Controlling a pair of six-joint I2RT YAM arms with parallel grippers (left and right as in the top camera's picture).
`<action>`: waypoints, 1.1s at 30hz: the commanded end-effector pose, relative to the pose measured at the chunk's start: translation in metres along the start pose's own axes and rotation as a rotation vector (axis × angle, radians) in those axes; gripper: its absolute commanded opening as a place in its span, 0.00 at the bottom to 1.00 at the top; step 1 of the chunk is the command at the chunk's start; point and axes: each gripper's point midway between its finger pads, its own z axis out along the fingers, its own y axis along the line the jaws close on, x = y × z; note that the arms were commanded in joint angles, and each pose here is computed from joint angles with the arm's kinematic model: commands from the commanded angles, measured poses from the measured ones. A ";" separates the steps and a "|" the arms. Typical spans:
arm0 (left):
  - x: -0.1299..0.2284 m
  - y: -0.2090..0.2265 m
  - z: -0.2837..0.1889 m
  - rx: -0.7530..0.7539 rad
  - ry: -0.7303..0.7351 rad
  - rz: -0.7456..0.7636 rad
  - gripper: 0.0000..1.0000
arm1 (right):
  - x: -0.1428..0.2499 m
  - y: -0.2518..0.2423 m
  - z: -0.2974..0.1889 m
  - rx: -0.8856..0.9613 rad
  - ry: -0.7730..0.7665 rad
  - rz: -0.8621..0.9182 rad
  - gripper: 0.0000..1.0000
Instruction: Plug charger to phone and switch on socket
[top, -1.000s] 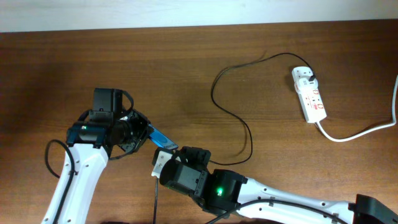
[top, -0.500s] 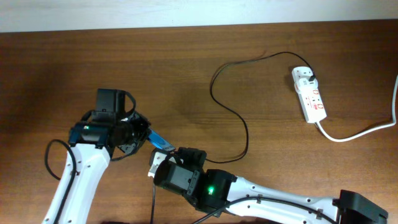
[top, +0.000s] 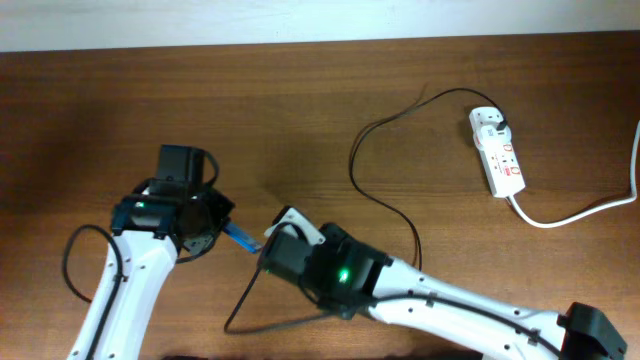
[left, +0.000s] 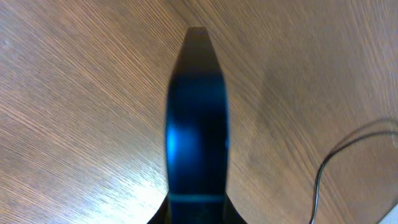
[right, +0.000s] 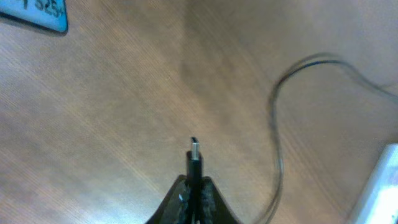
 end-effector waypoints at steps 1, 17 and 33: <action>-0.020 0.021 -0.004 -0.048 -0.035 -0.063 0.00 | 0.030 -0.004 0.026 -0.119 0.119 0.153 0.28; 0.012 -0.110 -0.053 0.753 0.161 0.535 0.00 | 0.005 -0.010 -0.017 -1.041 0.156 0.641 0.98; -0.017 -0.114 -0.029 0.966 0.313 0.493 0.00 | 0.074 0.074 0.121 -0.960 0.260 0.403 0.69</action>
